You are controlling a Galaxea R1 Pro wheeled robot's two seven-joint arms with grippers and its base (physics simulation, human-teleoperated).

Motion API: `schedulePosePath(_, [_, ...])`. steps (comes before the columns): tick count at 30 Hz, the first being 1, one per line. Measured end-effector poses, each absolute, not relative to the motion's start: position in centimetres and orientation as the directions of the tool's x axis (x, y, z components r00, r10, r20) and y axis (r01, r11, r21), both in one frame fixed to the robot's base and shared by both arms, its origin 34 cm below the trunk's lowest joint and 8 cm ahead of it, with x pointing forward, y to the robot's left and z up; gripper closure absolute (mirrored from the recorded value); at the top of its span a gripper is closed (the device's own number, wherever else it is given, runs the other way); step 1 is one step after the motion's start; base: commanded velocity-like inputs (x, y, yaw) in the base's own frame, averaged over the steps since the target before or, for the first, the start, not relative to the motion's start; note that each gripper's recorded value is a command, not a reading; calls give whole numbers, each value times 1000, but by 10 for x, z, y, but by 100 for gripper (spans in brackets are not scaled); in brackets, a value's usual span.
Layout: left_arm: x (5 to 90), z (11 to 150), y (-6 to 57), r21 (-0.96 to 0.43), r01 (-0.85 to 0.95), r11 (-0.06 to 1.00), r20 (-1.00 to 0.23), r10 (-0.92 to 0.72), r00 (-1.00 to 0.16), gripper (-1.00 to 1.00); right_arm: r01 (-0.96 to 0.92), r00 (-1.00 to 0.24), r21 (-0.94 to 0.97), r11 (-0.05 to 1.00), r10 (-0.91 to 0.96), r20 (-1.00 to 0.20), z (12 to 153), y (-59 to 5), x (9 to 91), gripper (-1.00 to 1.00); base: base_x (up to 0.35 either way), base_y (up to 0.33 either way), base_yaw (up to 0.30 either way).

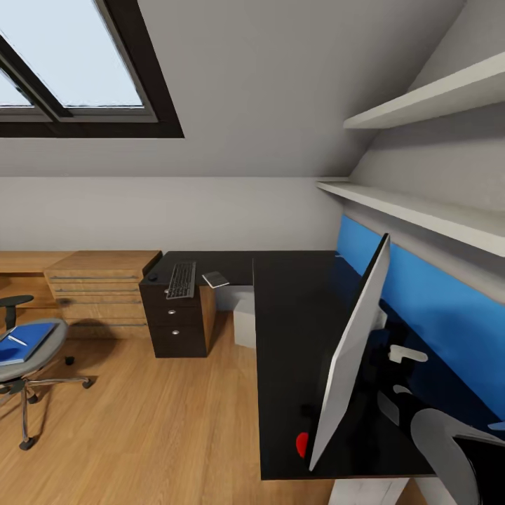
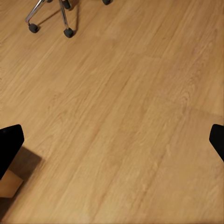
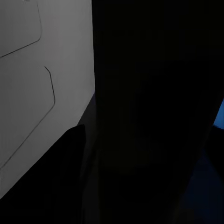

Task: In the bedroom, organize the workspace by keeping the computer under the desk, ensuring the monitor is on the desk, placing the keyboard on the desk next to the monitor, placing the mouse on the desk next to the keyboard, moving the folder from the swivel chair onto the desk next to the mouse, stacking the notebook on top of the folder with the pen on top of the notebook, and positioning the swivel chair next to the desk.

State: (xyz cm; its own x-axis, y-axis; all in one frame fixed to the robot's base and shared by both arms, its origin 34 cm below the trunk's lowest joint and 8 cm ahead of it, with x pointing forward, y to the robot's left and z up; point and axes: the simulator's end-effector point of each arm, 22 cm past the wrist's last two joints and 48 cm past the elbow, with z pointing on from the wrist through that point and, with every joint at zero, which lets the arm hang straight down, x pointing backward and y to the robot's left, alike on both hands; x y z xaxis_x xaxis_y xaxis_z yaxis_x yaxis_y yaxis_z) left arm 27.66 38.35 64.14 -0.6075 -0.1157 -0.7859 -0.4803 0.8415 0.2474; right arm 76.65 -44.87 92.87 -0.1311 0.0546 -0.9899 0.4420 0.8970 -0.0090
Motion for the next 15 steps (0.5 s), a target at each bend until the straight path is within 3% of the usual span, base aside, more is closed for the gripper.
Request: schedulePosePath(15, [277,641,382,245,-479,843,-787,-116,-607,-100,434,-137,-15,901,49,-989,929,-447,767,100,24,-29,0])
